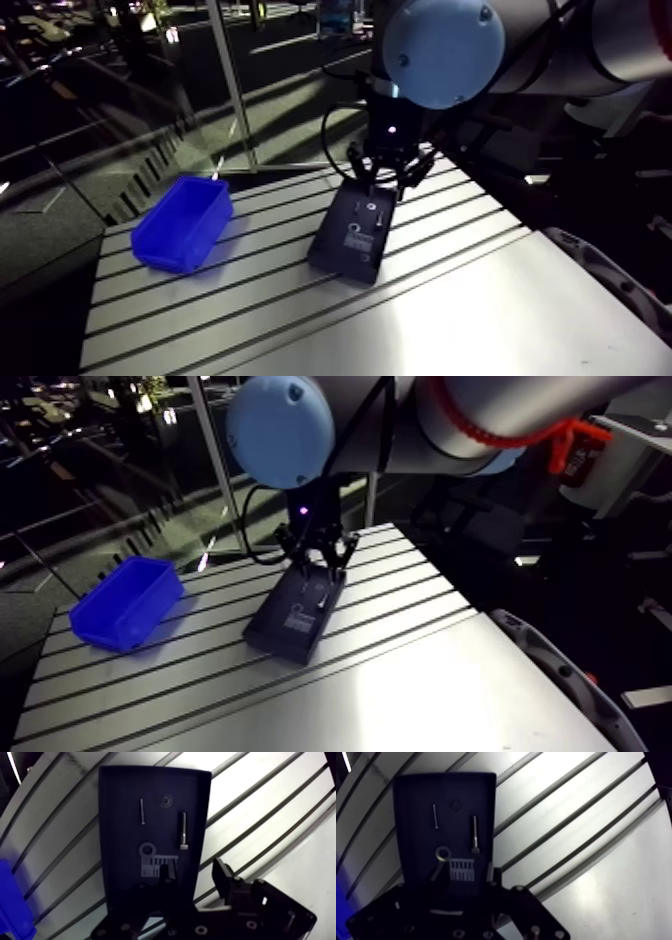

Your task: Pick up the M10 bolt from the tray and put it into the blue bin.

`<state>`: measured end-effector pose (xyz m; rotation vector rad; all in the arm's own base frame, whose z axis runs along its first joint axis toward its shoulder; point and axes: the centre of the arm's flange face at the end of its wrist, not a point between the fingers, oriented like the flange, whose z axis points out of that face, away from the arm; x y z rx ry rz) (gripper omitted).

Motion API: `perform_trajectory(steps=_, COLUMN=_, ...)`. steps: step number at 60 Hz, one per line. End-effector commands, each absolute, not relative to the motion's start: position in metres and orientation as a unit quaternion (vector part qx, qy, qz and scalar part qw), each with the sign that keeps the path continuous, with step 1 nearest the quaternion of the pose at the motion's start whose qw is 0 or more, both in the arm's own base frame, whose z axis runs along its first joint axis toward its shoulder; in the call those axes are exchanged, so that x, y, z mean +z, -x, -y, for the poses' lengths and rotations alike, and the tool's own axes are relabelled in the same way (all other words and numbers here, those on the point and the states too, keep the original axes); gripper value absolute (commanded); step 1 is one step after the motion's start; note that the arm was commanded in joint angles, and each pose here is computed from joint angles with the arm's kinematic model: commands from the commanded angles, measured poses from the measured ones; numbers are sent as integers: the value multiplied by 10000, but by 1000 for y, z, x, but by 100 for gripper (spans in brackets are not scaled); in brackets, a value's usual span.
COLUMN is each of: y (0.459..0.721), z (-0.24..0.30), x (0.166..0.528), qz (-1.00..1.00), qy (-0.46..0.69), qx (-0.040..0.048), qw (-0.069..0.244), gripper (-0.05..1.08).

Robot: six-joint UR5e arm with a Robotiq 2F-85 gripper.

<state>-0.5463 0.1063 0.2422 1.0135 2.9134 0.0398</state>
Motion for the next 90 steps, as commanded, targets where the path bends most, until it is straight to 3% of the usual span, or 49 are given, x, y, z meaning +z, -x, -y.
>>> perform_trajectory(steps=1, y=546, z=-108, x=233, qz=-9452, qy=-3246, qx=102, qw=336, gripper=54)
perform_trajectory(steps=45, y=550, z=-111, x=205, qz=-9456, qy=-3203, qx=26, qw=576, gripper=62)
perform_trajectory(steps=56, y=554, z=-113, x=201, qz=-9464, qy=-3201, qx=26, qw=427, gripper=62)
perform_trajectory(steps=90, y=555, z=-115, x=193, qz=-9457, qy=-3213, qx=34, qw=486, gripper=62)
